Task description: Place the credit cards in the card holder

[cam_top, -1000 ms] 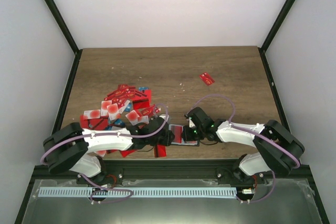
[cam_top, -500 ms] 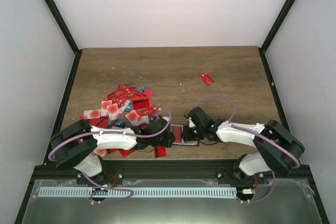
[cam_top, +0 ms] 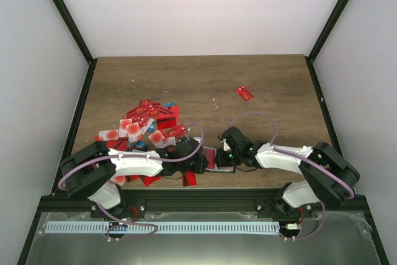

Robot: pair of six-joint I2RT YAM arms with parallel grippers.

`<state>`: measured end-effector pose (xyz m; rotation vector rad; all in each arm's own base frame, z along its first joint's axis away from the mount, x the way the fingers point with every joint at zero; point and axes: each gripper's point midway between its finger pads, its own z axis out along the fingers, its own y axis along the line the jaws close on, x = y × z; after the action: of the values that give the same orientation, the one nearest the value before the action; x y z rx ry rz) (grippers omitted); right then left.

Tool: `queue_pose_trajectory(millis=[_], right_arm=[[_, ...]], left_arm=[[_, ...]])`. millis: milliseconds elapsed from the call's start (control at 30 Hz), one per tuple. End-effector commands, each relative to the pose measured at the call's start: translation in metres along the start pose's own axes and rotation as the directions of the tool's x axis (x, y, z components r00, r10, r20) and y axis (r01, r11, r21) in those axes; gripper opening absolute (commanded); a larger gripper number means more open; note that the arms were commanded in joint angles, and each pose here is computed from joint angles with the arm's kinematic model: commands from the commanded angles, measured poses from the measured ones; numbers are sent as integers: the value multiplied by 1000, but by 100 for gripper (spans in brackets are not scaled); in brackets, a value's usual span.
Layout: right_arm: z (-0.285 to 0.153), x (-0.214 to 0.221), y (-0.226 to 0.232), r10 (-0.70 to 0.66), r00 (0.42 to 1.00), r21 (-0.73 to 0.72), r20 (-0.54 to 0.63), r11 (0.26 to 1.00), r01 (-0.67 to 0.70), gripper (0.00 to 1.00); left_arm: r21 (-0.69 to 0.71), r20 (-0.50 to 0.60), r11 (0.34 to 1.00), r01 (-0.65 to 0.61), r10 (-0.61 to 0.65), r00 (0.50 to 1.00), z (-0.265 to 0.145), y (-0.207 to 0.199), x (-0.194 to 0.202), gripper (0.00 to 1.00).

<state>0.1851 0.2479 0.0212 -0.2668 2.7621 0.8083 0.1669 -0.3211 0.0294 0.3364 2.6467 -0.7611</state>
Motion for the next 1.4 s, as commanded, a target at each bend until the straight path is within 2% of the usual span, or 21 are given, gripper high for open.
queue_pose_trajectory(millis=[0,467,867,1100,1367], right_arm=[[5,14,-19,7,999,78,-37,997,-4,1],[3,12,-18,8,999,80,-32,997,-5,1],[-38,-22,-5,-5,995,137,95,991,-8,2],[-68,-29,-15,41,981,193,190,978,-79,16],[-120,-46,-22,84,926,204,369,964,-169,24]], left_arm=[[35,9,999,-7,6,1000,-1,-15,-7,37],[-26,5,999,-30,30,1000,-1,-18,-9,36],[-14,17,998,-68,68,998,3,-37,-21,36],[16,5,995,-99,98,995,19,-58,-29,35],[58,-19,988,-141,142,990,38,-88,-30,35]])
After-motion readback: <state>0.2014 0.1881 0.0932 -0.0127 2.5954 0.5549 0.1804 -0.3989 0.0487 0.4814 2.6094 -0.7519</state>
